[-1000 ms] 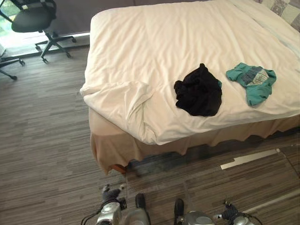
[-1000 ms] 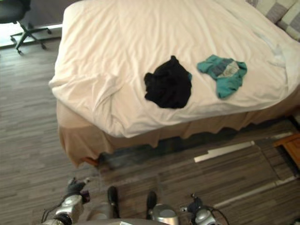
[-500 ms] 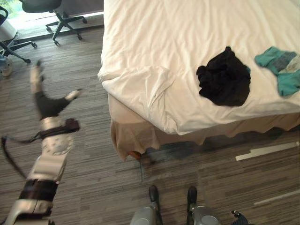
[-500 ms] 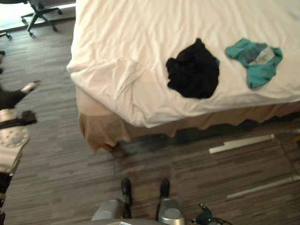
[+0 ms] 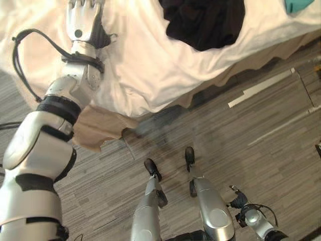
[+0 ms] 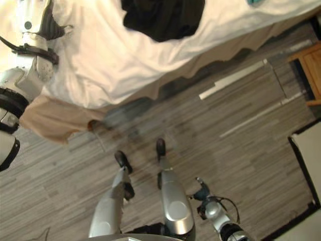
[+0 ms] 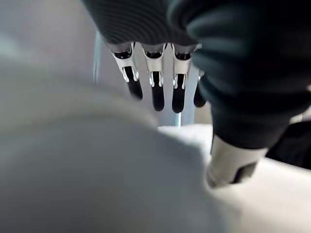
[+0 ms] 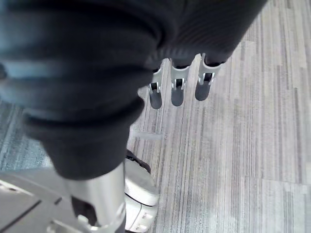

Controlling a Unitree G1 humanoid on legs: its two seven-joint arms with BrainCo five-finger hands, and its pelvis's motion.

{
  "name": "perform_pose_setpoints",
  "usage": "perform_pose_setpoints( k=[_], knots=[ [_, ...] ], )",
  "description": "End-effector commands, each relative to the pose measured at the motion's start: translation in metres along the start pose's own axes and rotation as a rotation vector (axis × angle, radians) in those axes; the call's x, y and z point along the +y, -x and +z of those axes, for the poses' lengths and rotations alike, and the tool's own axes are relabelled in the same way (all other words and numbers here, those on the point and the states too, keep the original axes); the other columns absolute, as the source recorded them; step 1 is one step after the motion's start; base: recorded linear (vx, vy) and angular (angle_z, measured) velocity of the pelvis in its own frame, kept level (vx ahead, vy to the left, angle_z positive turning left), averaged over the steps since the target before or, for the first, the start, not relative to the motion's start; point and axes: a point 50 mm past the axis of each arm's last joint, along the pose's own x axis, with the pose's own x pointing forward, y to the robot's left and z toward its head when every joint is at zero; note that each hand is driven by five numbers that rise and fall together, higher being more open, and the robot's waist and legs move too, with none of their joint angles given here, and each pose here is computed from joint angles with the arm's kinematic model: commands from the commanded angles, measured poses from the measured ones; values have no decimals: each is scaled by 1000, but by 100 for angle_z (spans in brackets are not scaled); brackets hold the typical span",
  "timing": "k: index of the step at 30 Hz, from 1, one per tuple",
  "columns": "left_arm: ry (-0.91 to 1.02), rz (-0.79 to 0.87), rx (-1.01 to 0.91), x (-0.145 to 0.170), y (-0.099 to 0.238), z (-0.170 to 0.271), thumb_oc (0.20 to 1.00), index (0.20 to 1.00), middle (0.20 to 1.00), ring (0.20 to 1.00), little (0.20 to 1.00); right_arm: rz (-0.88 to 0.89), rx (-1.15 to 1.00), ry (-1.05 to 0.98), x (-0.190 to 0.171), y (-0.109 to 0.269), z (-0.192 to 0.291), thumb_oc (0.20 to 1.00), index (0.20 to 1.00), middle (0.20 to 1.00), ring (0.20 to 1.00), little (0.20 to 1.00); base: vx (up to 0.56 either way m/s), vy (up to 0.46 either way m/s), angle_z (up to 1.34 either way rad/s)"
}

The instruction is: Tidy up the quilt and then pick up the clothes from the bed and put them into the laundry hamper.

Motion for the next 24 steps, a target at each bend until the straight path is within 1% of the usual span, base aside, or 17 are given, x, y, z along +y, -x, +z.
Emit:
perform_pose_setpoints(
  k=[1,4,6,7,9,10,11,12,13,15,16,17,18,19,20,22,24],
  knots=[
    [-136,-121,123,-25,25,-37,200,200,200,200,200,24,111,-36,17,14,-32,1000,1000,1000,1000,1000,24,-5,-10],
    [-116,-260,218,-57,58,-55,200,200,200,200,200,-7,148,-74,12,20,-45,1000,1000,1000,1000,1000,57,2,-5],
    [-100,-372,322,-81,98,-79,200,200,200,200,200,-51,163,-98,1,23,-53,1000,1000,1000,1000,1000,112,29,-11],
    [-87,-477,439,-98,148,-107,200,200,200,200,200,-97,175,-114,-11,27,-61,1000,1000,1000,1000,1000,151,46,-14],
    [-91,-585,540,-107,198,-130,200,200,200,200,200,-147,157,-118,-30,28,-61,1000,1000,1000,1000,1000,136,51,-11],
    [-100,-665,584,-113,228,-139,200,200,200,200,200,-191,132,-122,-46,27,-58,1000,1000,1000,1000,1000,107,72,2],
    [-117,-748,631,-116,260,-148,219,219,219,219,219,-258,98,-121,-72,27,-54,1000,1000,1000,1000,1000,107,98,0],
    [-125,-841,691,-118,296,-154,1000,1000,1000,1000,1000,-315,60,-133,-95,28,-47,1000,1000,1000,1000,1000,90,121,-1],
    [-100,-919,769,-121,330,-157,1000,1000,1000,1000,1000,-366,13,-137,-116,30,-40,1000,1000,1000,1000,1000,82,119,-3],
    [0,-966,979,-119,385,-157,1000,1000,1000,1000,1000,-463,-101,-103,-154,38,-19,1000,1000,1000,1000,1000,81,113,0],
    [148,-943,1180,-121,428,-144,1000,1000,1000,1000,1000,-580,-228,-38,-194,50,9,1000,1000,1000,1000,1000,52,82,5],
    [149,-943,1181,-121,429,-144,1000,1000,1000,1000,1000,-579,-228,-37,-194,50,9,1000,1000,1000,1000,1000,55,58,2],
    [180,-946,1256,-120,448,-139,1000,1000,1000,1000,1000,-624,-308,-13,-209,57,26,1000,1000,1000,1000,1000,26,35,12],
    [202,-961,1292,-120,461,-132,1000,1000,1000,1000,1000,-667,-411,16,-224,64,51,837,837,837,837,837,25,63,13],
    [223,-987,1314,-122,474,-123,1000,1000,1000,1000,1000,-704,-510,34,-236,71,76,200,200,200,200,200,-14,68,25],
    [285,-1020,1349,-128,491,-104,1000,1000,1000,1000,1000,-735,-760,91,-248,91,137,200,200,200,200,200,-38,43,11],
    [354,-1008,1384,-133,496,-90,1000,1000,1000,1000,1000,-750,-942,123,-248,107,182,200,200,200,200,200,-88,-16,4]
  ],
)
